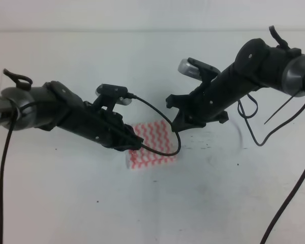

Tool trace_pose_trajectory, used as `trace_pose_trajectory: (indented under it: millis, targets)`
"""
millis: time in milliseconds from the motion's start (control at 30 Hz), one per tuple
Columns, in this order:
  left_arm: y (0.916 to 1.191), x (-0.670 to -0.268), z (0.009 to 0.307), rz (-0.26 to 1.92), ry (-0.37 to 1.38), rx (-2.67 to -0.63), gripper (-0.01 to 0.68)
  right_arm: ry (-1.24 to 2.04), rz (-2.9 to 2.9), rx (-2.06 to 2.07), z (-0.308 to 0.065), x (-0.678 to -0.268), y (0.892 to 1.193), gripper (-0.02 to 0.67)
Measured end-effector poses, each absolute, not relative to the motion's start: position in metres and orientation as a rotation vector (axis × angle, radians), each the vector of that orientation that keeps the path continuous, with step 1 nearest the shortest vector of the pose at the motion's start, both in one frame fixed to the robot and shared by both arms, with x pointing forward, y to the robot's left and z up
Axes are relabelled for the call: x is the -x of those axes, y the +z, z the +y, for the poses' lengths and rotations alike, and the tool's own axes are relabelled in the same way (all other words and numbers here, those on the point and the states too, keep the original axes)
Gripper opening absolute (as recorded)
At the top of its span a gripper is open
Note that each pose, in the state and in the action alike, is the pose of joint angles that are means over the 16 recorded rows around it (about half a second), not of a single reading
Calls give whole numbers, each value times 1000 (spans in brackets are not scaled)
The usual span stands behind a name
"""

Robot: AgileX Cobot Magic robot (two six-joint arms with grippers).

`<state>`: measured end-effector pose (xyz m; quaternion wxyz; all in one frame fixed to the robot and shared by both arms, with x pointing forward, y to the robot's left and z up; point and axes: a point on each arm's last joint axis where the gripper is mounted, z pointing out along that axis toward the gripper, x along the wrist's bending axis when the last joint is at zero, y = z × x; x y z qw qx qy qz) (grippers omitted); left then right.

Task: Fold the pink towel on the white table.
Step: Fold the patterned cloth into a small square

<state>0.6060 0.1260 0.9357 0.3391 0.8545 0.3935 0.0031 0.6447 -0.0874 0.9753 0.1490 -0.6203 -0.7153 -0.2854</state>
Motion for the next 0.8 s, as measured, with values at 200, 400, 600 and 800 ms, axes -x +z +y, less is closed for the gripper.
trace_pose_trajectory:
  millis: [200,400,600,800]
  targets:
    - [933,-605,127,1028,-4,-2249,-5,-817,-2056,1782,-87,-644,975,-18]
    - [942,-604,130,1033,41,-2267,-5,-817,-2061,1775,-87,-644,976,-18]
    - [948,-604,135,1061,87,-2287,-5,-816,-2068,1765,-87,-644,976,-18]
    - [943,-605,138,1103,105,-2308,-5,-810,-2075,1759,-87,-644,975,-18]
